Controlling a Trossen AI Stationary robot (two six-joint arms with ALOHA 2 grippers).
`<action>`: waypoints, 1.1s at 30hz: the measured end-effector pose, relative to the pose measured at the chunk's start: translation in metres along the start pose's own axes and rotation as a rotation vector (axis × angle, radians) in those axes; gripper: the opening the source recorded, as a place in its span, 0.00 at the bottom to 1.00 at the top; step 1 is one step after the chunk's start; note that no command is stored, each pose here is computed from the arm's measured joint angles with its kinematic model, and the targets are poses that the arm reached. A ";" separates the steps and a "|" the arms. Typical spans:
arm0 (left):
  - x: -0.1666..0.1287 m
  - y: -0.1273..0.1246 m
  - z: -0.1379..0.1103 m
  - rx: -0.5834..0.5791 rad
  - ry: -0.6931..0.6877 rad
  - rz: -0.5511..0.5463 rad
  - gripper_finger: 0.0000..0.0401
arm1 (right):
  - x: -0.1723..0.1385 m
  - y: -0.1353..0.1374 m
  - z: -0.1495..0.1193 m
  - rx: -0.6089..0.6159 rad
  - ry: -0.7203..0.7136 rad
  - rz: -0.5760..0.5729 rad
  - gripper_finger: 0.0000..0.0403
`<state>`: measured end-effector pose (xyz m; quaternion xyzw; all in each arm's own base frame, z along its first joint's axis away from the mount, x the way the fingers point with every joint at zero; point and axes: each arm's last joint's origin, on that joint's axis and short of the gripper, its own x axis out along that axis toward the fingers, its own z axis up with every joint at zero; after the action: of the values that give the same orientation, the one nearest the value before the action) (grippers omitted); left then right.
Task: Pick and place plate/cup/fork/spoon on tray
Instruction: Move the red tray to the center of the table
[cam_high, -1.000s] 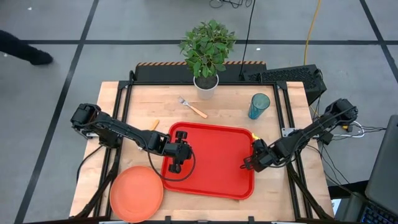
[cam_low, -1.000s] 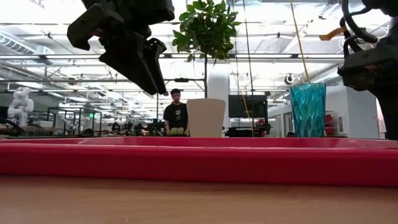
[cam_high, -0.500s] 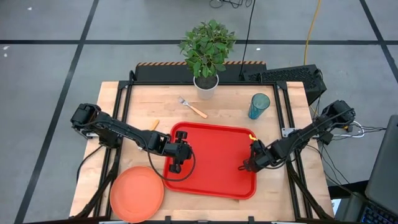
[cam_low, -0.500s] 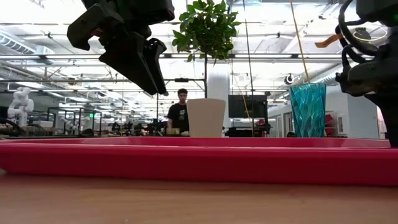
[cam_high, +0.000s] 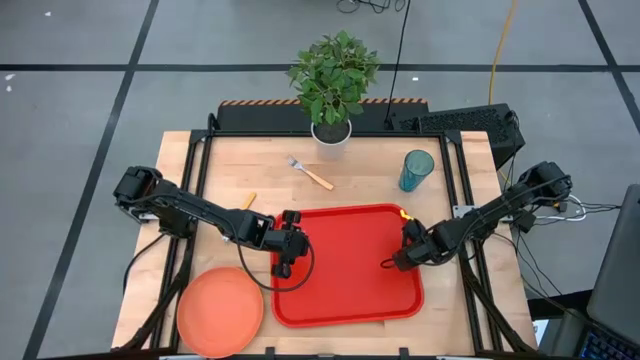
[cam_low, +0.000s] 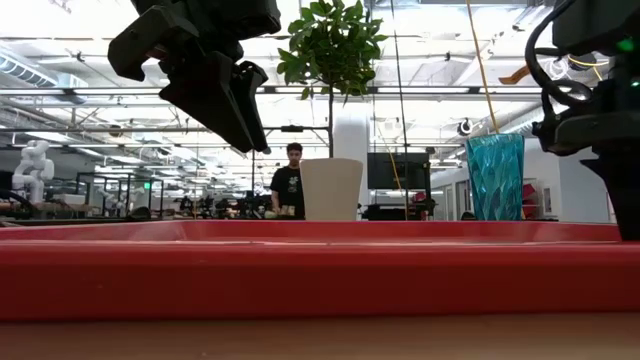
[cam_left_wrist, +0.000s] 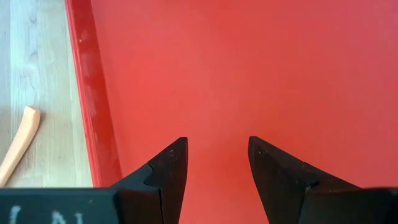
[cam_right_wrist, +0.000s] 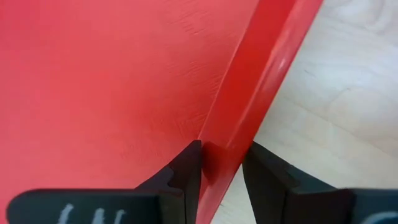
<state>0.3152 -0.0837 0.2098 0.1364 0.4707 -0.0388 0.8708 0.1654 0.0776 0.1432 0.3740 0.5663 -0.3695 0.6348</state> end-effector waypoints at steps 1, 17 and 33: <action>0.000 0.000 0.000 0.000 0.000 0.000 0.43 | 0.000 0.000 0.000 0.020 -0.001 0.004 0.24; 0.000 0.000 -0.001 -0.004 0.012 0.000 0.43 | 0.000 0.006 0.002 0.200 -0.076 0.068 0.23; 0.000 0.000 -0.002 -0.006 0.024 -0.001 0.43 | 0.000 0.002 -0.002 0.278 -0.081 0.036 0.15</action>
<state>0.3132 -0.0832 0.2085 0.1340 0.4813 -0.0361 0.8655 0.1666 0.0800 0.1435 0.4532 0.4769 -0.4478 0.6055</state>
